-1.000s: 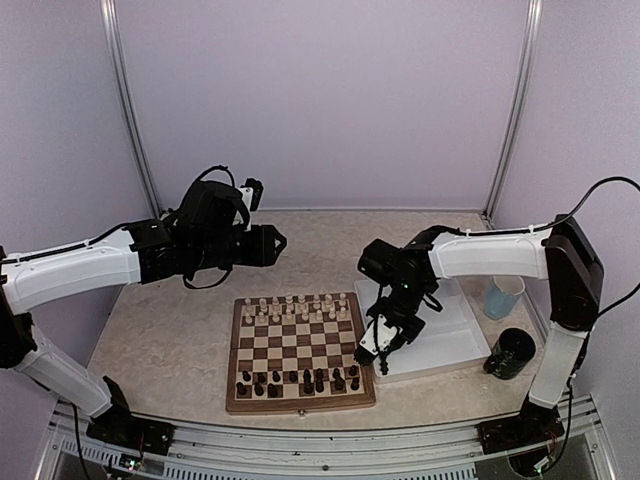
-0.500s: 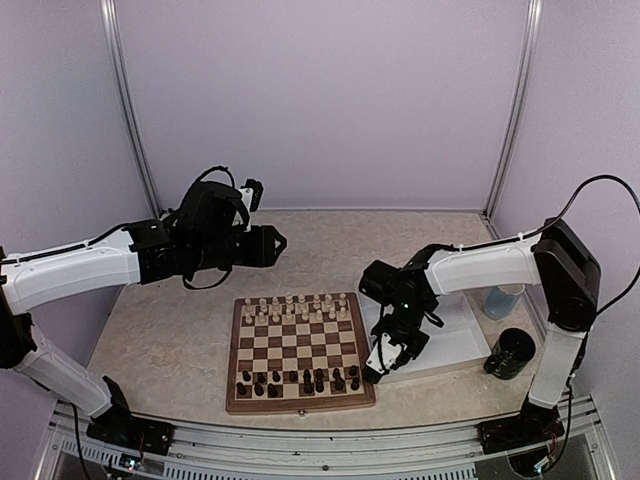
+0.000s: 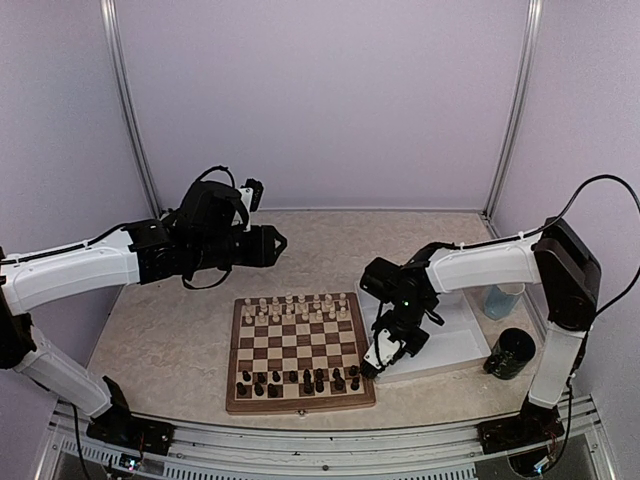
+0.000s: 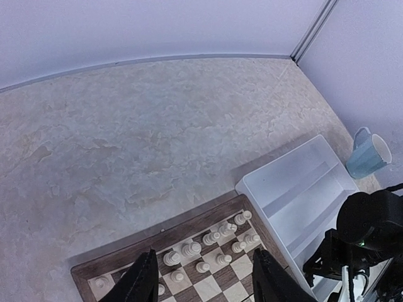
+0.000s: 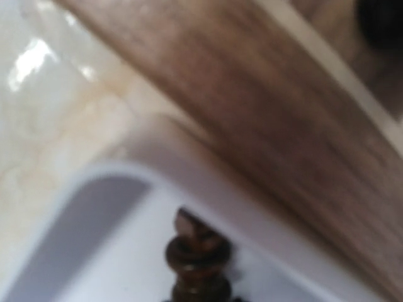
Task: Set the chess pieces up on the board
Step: Pick up the king from the storage box, then pass from the right arm to the left
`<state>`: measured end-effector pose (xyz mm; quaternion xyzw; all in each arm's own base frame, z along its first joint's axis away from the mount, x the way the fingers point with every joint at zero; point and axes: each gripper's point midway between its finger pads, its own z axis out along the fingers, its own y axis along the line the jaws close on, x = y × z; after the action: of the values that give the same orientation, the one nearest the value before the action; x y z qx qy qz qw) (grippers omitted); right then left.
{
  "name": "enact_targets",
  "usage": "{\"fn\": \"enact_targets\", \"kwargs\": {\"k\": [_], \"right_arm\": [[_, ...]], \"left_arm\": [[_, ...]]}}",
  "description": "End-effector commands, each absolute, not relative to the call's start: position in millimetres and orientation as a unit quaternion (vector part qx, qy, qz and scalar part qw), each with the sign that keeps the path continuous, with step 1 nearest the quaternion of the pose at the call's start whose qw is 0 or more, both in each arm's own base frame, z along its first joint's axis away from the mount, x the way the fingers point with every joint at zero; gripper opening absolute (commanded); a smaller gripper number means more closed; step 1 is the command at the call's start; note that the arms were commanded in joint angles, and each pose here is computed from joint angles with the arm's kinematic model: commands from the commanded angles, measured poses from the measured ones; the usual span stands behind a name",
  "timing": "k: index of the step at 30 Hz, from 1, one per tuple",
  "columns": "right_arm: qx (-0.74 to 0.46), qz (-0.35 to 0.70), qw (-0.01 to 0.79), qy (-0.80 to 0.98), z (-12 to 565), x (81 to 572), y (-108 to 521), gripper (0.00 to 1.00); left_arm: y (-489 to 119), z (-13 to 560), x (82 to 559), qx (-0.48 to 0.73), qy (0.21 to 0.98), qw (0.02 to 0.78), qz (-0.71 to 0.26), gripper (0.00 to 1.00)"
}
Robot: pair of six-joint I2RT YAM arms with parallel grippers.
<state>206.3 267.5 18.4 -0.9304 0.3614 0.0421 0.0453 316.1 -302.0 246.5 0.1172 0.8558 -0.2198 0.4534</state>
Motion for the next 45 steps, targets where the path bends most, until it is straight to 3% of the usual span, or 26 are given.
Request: {"fn": "enact_targets", "kwargs": {"k": [1,6,12,20,34,45], "right_arm": [[-0.913,0.056,0.02,0.404,8.6,209.8,256.2,0.09],[-0.863,0.129,0.063,0.484,51.6,228.3,268.6,0.04],[-0.742,0.284,0.175,0.582,132.6,263.1,296.3,0.02],[-0.61,0.41,0.274,0.62,199.7,293.7,312.9,0.02],[-0.596,0.444,0.276,0.61,202.8,283.4,317.3,0.04],[-0.597,0.448,0.274,0.606,202.8,279.8,317.2,0.04]], "left_arm": [[-307.9,255.6,313.6,0.123,0.848,0.458,-0.237,0.51],[-315.3,262.9,313.4,0.134,0.842,0.463,-0.244,0.51],[-341.5,262.4,307.8,0.157,0.819,0.47,-0.288,0.51],[-417.2,247.3,286.0,0.24,0.795,0.409,-0.377,0.52],[-461.8,244.3,290.4,0.267,0.771,0.385,-0.431,0.52],[-474.5,228.5,292.6,0.276,0.78,0.361,-0.431,0.42]]}}
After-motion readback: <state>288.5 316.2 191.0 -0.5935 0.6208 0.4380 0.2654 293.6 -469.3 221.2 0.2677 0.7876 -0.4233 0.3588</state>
